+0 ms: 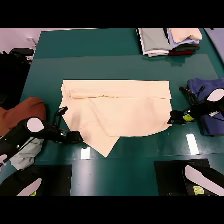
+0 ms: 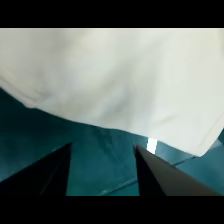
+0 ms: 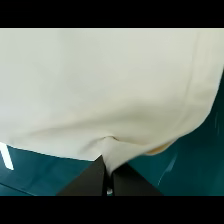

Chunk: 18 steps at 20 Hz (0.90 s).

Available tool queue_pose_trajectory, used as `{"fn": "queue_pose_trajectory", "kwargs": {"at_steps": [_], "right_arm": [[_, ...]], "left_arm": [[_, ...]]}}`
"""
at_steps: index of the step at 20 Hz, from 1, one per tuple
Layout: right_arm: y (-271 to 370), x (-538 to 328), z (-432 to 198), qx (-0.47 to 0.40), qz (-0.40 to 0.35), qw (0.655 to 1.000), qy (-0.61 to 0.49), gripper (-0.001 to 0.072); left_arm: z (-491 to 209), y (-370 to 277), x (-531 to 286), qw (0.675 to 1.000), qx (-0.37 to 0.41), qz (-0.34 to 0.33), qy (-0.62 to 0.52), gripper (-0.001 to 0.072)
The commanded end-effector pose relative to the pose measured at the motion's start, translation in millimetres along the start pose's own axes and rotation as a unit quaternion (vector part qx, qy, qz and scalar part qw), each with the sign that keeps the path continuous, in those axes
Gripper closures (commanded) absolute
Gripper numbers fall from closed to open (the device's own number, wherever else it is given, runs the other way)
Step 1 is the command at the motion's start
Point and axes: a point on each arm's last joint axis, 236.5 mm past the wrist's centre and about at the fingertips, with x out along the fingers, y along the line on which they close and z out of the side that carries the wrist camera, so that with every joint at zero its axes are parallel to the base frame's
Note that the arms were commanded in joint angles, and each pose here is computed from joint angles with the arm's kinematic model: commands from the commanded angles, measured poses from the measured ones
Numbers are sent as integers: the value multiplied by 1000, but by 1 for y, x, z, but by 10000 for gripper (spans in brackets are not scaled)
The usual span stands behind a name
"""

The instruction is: Fold the shirts.

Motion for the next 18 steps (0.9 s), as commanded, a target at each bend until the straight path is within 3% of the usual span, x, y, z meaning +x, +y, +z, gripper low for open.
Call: {"fn": "queue_pose_trajectory", "kwargs": {"at_steps": [1,9,10,11,14,18], "right_arm": [[3,-1,2,-6,0,1000,-1,693],[4,-2,0,-6,1,1000,1,693],[4,-2,0,-6,1,1000,1,693],[4,-2,1,-6,1,1000,1,693],[4,-7,0,-14,0,1000,-8,693],[-2,-39,-3,-15,-17,998,-59,693]], "left_arm": [[2,-8,15,999,-34,-16,-20,239],[25,-39,26,994,-45,-49,-84,246],[25,-39,26,994,-46,-50,-84,435],[25,-38,26,994,-43,-48,-84,683],[22,-42,22,996,-28,-45,-74,685],[21,-43,-11,996,64,13,-59,686]]}}
